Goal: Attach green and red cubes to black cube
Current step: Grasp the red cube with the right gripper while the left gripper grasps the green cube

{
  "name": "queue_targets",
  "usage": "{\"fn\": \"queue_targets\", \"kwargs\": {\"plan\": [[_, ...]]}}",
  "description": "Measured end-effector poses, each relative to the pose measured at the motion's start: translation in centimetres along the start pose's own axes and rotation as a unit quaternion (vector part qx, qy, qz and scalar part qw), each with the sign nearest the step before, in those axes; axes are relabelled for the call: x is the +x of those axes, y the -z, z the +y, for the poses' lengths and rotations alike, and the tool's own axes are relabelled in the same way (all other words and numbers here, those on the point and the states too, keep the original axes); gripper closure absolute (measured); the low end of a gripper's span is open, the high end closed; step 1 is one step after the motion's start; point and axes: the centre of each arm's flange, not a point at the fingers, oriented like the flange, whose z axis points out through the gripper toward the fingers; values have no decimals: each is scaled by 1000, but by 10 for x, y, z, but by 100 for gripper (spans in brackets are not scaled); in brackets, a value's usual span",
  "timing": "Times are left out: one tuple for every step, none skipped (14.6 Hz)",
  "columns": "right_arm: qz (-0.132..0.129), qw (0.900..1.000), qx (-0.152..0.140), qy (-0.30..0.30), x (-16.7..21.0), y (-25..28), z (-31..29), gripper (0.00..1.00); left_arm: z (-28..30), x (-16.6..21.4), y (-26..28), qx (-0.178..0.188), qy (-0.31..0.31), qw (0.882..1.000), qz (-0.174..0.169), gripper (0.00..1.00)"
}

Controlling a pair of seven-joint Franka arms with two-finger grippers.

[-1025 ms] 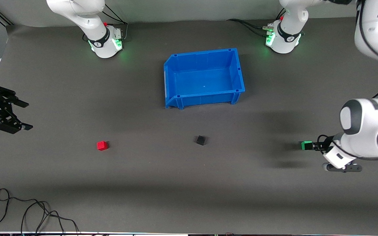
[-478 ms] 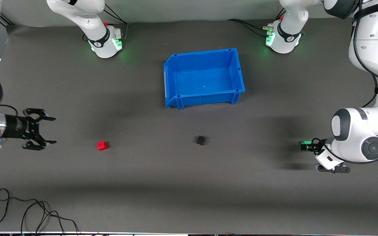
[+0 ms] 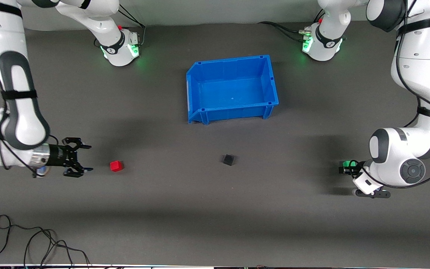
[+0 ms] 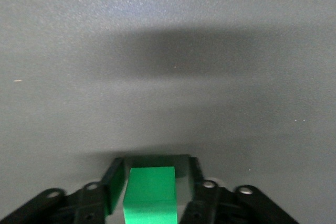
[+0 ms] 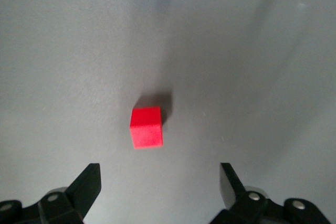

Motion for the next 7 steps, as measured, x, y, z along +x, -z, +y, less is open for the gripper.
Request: {"fn": "queue_targets", "kwargs": {"plan": [[0, 1000, 1, 14, 4, -16, -3, 0, 0, 0, 0, 0, 0, 1000, 0, 47], [2, 1000, 4, 26, 4, -31, -7, 0, 0, 0, 0, 0, 0, 1000, 0, 54], [7, 999, 6, 33, 3, -45, -11, 0, 0, 0, 1, 0, 0, 1000, 0, 64], [14, 999, 6, 38, 1, -55, -15, 0, 0, 0, 2, 0, 0, 1000, 1, 64], [18, 999, 6, 42, -1, -64, -18, 0, 0, 1, 3, 1, 0, 1000, 2, 64], [20, 999, 6, 45, -3, -70, -22, 0, 0, 1, 6, 1, 1, 1000, 4, 64], [19, 999, 6, 45, -2, -74, -25, 0, -1, 3, 12, 1, 6, 1000, 6, 64]]}}
